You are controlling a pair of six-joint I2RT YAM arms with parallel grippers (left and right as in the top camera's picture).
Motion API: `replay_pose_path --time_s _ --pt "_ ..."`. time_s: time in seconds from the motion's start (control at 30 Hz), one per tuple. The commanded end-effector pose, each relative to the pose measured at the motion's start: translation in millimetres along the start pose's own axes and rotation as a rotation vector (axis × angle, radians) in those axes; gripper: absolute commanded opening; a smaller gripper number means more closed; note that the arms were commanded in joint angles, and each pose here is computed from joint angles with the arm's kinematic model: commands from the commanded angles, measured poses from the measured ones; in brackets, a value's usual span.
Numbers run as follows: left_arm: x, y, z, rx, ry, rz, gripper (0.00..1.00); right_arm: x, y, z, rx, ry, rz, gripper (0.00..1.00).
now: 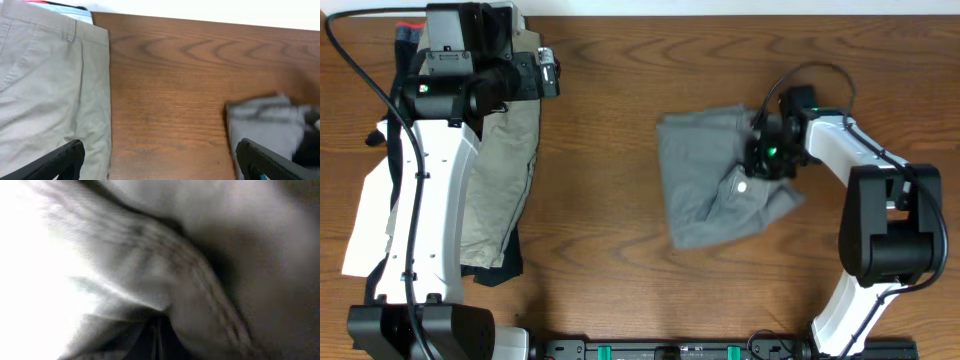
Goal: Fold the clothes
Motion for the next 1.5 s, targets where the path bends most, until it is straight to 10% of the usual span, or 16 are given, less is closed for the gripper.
replay_pose_path --time_s 0.0,0.53,0.73,1.2,1.47 --pt "-7 5 1 -0.001 0.008 -0.014 0.98 -3 -70 -13 0.001 -0.062 0.306 0.01" --pt "-12 7 3 0.002 0.021 -0.017 0.98 122 8 -115 0.151 -0.307 -0.005 0.10" --pt "-13 7 3 0.002 0.021 -0.017 0.98 139 37 -99 0.217 -0.206 -0.021 0.10" --pt "-13 7 4 0.002 0.024 -0.018 0.98 81 5 -27 0.158 0.103 0.207 0.53" --pt "-13 7 5 0.003 0.029 -0.019 0.98 81 0 -34 0.160 0.073 0.224 0.46"
Point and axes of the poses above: each gripper's point midway between its finger pads, its own x axis back along the fingers, its own y axis along the line the jaws close on, z = x × y, the point moved 2 cm from there along x, back along the fingers, and after that the axes turned 9 degrees about x, right-handed, at the moved point
